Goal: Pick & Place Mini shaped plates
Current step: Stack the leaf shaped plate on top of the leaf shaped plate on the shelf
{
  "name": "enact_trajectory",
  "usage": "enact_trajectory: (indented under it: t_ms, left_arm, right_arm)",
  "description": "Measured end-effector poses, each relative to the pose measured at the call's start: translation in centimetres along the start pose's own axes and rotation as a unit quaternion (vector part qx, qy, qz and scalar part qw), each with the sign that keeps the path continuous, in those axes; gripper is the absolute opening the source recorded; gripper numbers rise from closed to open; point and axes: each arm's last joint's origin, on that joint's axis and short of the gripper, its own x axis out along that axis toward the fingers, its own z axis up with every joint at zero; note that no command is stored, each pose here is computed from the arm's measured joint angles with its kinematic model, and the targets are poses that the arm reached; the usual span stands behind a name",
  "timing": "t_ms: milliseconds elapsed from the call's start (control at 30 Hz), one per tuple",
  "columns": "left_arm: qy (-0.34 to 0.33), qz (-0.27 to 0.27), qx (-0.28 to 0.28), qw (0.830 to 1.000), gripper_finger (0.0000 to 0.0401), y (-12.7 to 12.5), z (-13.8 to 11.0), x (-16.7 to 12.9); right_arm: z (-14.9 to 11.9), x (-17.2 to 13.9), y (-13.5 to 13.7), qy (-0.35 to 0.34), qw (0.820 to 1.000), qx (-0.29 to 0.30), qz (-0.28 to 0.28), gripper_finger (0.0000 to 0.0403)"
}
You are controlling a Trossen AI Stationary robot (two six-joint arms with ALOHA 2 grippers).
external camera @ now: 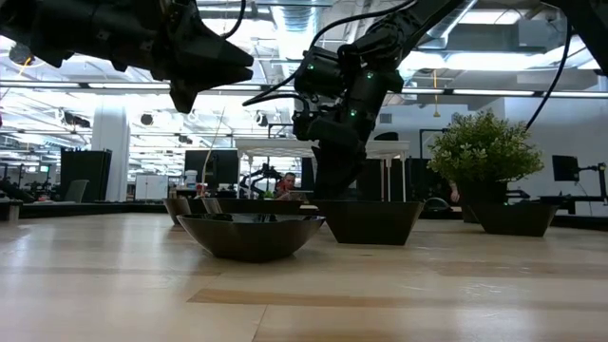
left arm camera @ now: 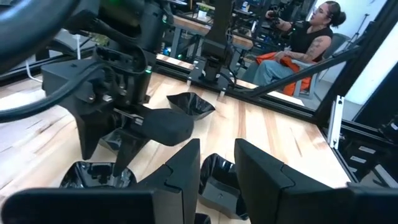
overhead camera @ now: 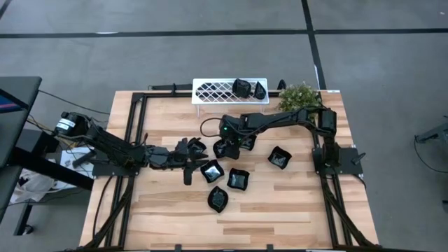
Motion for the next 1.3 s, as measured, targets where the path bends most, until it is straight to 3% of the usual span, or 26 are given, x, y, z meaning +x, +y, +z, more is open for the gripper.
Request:
enact_trajectory:
  t_ms: [933,1300]
  left_arm:
    - [-0.004,0.000,-0.002,1.000,0.0102,0.0,0.1,0.0]
    - [-0.004,-0.001,-0.002,1.000,0.0102,0.0,0.1,0.0]
  right_arm:
    - [-0.8,1.0,0.2,-0.014,0.999,0.002,0.032,0.0234]
    - [0.6,-0.3,-0.6,-0.025,0.998,0.050,0.040,0.0234]
